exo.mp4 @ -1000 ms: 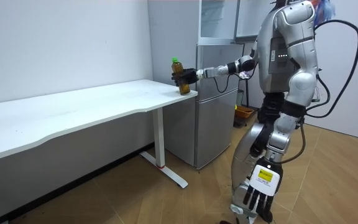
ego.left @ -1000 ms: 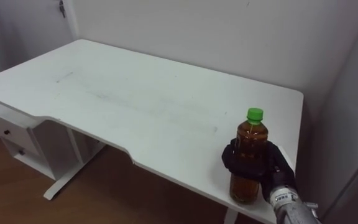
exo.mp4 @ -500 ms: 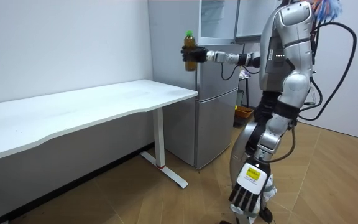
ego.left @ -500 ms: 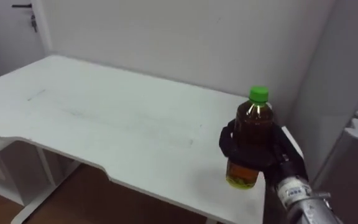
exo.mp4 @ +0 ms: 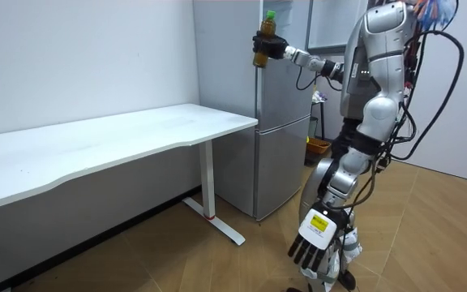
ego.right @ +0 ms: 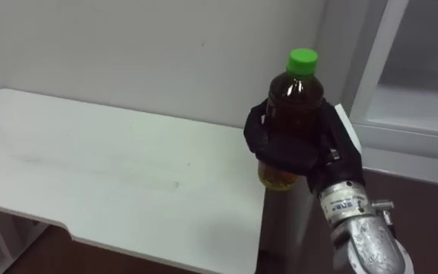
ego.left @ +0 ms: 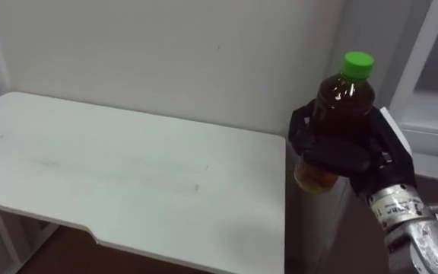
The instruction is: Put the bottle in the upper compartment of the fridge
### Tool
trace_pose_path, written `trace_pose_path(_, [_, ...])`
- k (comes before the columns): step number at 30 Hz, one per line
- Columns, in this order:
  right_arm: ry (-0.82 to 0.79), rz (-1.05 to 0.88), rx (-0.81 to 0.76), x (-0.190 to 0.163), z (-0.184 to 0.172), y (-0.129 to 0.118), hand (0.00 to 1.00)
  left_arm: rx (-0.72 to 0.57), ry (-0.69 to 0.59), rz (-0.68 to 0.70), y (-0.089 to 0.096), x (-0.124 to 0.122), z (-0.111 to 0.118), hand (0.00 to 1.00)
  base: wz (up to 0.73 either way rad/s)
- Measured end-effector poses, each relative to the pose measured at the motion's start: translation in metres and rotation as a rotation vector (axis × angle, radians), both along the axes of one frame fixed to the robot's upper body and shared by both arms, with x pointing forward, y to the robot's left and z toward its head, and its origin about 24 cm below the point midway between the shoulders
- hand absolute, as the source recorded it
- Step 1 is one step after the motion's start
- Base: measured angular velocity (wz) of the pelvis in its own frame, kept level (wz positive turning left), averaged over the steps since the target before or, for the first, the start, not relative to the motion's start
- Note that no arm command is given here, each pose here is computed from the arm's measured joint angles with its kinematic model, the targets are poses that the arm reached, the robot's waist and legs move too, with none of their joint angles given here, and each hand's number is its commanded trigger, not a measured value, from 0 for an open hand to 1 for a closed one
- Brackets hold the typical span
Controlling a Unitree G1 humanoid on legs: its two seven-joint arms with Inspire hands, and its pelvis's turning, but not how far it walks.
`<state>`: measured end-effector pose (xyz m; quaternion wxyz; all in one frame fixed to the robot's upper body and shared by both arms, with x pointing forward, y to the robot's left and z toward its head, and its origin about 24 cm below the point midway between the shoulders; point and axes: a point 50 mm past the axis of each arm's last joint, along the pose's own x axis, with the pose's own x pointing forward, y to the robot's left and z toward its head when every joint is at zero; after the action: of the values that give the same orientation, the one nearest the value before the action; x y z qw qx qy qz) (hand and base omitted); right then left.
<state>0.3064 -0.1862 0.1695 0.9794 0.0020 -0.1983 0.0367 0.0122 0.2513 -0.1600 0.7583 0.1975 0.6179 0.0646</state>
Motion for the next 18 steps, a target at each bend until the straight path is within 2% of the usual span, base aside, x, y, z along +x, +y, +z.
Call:
trace_pose_path(4, [-0.017,-0.032,-0.021,-0.001,0.009,-0.013,1.0,0.0,-0.007,0.038,0.003,-0.001,0.001,0.0,-0.05])
trace_pose_path(9, [-0.116,-0.111,-0.032,-0.01,0.035,-0.038,1.0,0.02,-0.015,0.095,0.011,-0.005,0.003,0.0,-0.01])
trace_pose_path(18, [-0.177,-0.168,-0.015,-0.017,0.05,-0.048,1.0,0.022,-0.036,0.092,0.013,-0.002,0.004,0.0,-0.08])
